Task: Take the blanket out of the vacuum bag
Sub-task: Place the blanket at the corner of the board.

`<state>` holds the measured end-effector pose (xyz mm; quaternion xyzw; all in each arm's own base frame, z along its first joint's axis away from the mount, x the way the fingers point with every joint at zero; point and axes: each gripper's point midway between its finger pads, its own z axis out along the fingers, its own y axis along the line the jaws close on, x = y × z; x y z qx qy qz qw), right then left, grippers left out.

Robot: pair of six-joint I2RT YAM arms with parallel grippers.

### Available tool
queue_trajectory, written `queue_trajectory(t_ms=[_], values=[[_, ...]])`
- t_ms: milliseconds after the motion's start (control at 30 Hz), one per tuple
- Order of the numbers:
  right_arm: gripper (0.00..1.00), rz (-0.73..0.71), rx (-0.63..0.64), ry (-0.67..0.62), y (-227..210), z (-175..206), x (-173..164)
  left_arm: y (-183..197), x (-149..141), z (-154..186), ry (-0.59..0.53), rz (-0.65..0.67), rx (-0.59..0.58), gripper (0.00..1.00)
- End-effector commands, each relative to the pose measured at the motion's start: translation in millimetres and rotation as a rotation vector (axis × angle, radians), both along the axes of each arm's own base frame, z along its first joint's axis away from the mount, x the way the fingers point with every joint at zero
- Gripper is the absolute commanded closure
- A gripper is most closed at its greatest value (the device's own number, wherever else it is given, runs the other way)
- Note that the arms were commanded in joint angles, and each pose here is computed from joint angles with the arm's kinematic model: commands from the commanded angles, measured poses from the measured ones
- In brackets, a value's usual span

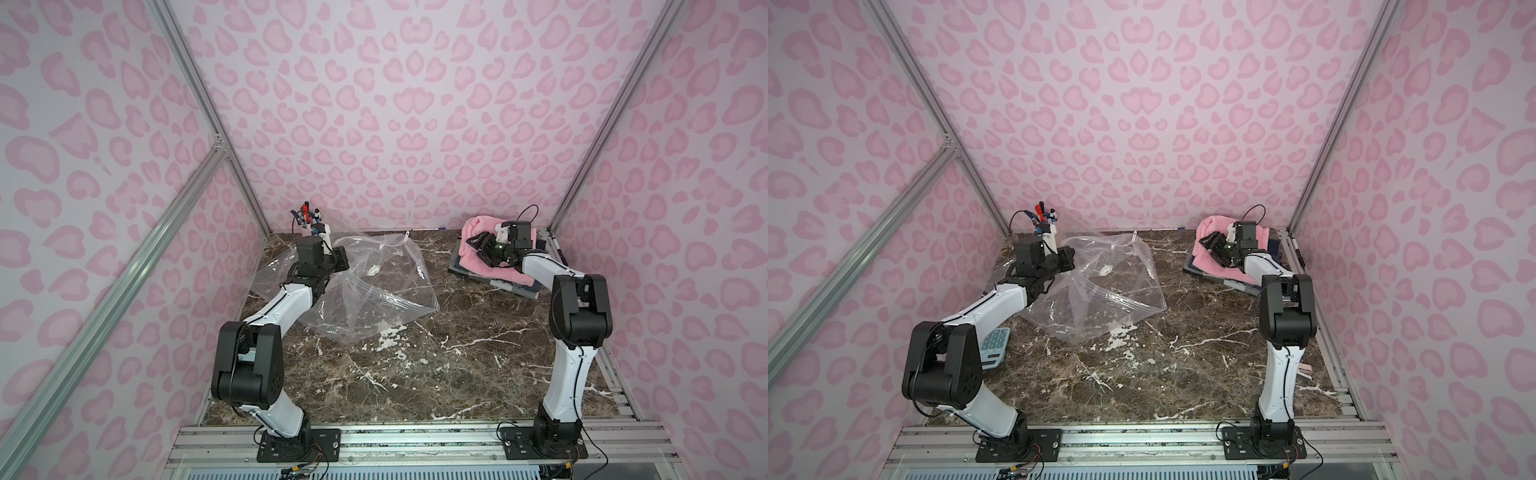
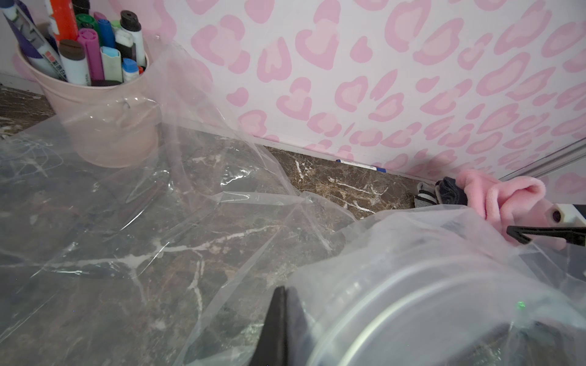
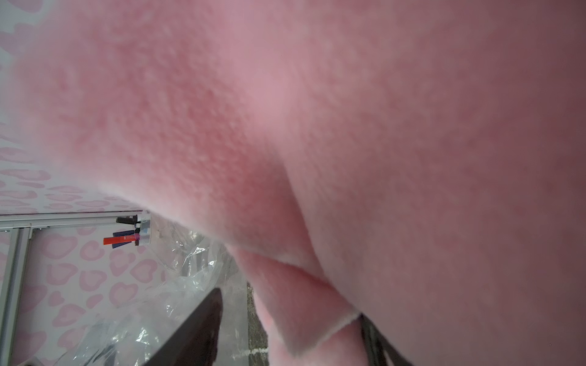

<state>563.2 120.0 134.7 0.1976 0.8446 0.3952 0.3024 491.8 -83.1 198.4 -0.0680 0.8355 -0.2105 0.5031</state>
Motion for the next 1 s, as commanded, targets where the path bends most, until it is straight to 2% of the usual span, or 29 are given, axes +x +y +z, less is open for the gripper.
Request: queue_trajectory(t_ms=[0, 167, 367, 567, 667, 833, 900, 967], values=[[0.3, -0.027, -0.043, -0.072, -12, 39, 12, -1, 3, 1, -0.009, -0.003, 0.006, 0.96], [0.3, -0.051, -0.02, -0.122, -38, 72, 37, -5, 1, -4, 0.0, -0.011, -0.005, 0.96], [0.33, -0.131, 0.013, -0.095, -86, 43, 50, -6, 1, -3, -0.001, -0.011, 0.006, 0.96], [0.35, -0.197, -0.041, -0.063, -123, 16, 35, -4, 0, 1, -0.006, -0.009, 0.019, 0.96], [0.35, -0.178, -0.06, -0.115, -123, 36, 30, -5, 1, 1, -0.007, -0.012, 0.015, 0.96], [0.34, -0.166, -0.147, -0.279, -107, 118, 5, -11, 0, 12, -0.042, -0.042, -0.002, 0.96], [0.33, -0.157, -0.158, -0.268, -100, 126, -9, -12, 0, 16, -0.051, -0.049, -0.008, 0.96], [0.33, -0.15, -0.141, -0.225, -92, 114, -26, -13, 0, 18, -0.056, -0.05, -0.009, 0.96]])
